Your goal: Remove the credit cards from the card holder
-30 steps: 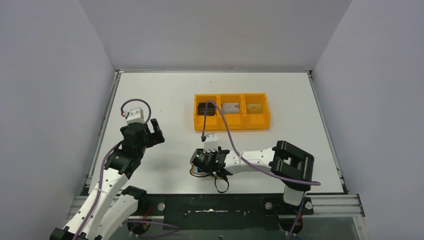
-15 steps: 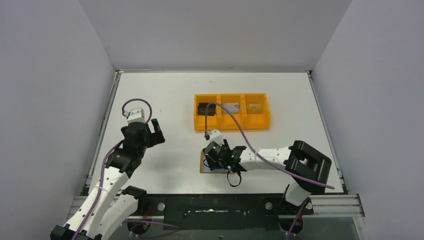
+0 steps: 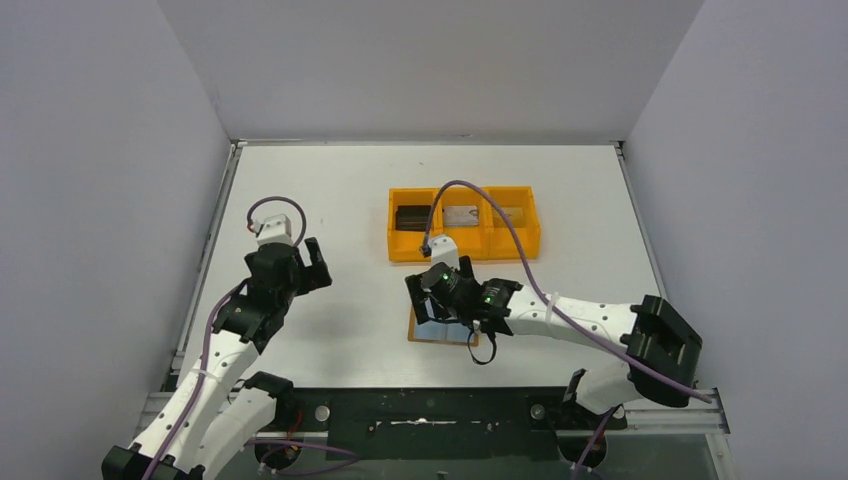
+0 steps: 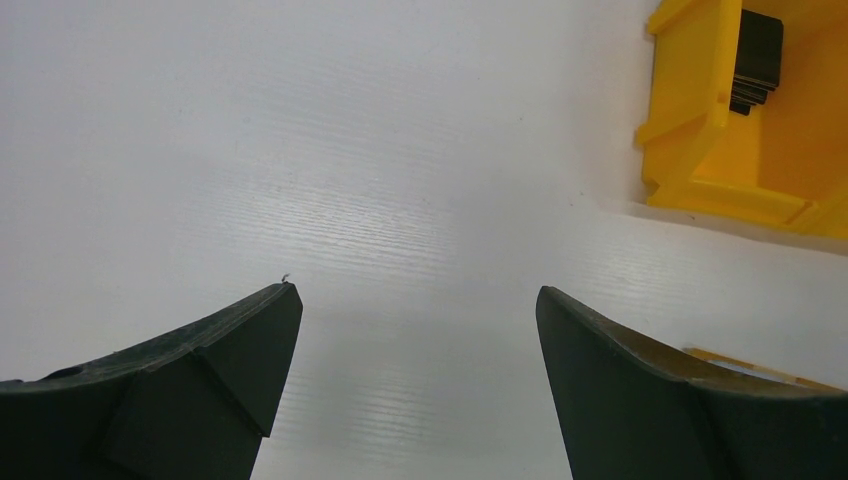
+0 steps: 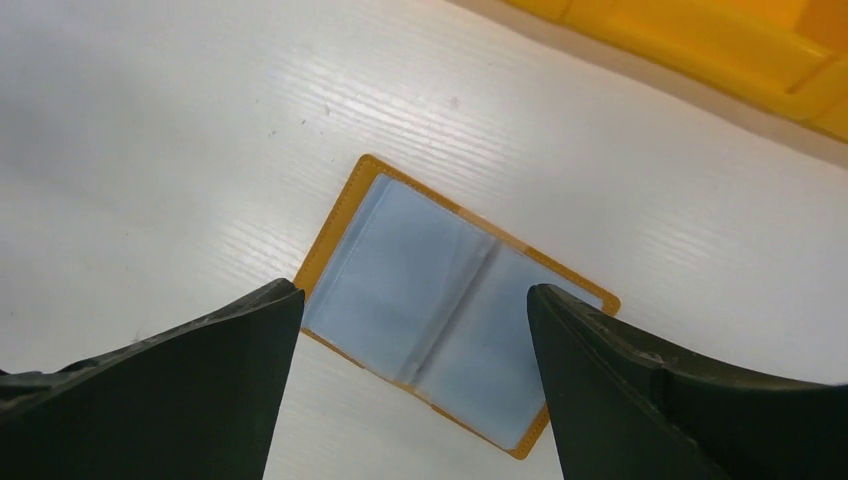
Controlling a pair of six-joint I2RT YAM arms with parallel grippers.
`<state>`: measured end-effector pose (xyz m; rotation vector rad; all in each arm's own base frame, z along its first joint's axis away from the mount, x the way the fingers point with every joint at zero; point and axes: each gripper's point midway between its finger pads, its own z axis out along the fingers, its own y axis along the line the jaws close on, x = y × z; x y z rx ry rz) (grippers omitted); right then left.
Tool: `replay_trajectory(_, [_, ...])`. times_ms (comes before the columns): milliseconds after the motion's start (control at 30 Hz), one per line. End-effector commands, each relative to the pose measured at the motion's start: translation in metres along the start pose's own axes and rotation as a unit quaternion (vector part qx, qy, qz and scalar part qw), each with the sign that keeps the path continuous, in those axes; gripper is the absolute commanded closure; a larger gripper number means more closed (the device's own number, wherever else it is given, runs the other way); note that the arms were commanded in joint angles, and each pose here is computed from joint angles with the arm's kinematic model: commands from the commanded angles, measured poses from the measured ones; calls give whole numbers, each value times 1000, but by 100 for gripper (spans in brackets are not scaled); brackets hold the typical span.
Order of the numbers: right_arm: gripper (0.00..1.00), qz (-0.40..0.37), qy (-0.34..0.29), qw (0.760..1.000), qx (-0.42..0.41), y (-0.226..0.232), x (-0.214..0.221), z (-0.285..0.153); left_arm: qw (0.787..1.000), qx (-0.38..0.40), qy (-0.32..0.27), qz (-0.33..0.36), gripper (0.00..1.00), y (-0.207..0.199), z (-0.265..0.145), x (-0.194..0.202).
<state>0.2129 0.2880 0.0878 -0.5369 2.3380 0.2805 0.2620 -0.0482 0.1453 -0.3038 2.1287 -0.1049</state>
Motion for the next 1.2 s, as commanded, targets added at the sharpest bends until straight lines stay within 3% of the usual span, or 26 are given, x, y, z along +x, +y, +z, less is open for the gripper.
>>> replay_trajectory(0, [13,106,-84,986,95,-36,-39,-32,999,28,-30,-7,10,-13,-2,-21])
replay_trajectory(100, [10,156,-106,969,162,-78,-47,-56,999,39,-20,-5,10,-18,-4,-21])
replay_trajectory(200, [7,188,-155,948,206,-114,-68,-86,999,36,-32,-22,10,-24,-12,-45])
replay_trajectory(333, [1,221,-247,907,260,-159,-100,-139,996,-31,-70,-44,10,-10,-25,-87])
replay_trajectory(567, [2,227,-352,850,319,-215,-140,-229,984,-85,-144,-66,10,8,-67,-146])
replay_trajectory(767, [2,201,-366,849,325,-221,-158,-259,972,-110,-198,-59,10,24,-99,-174])
replay_trajectory(1167, [2,171,-311,874,333,-218,-140,-221,961,-130,-233,-74,10,31,-110,-193])
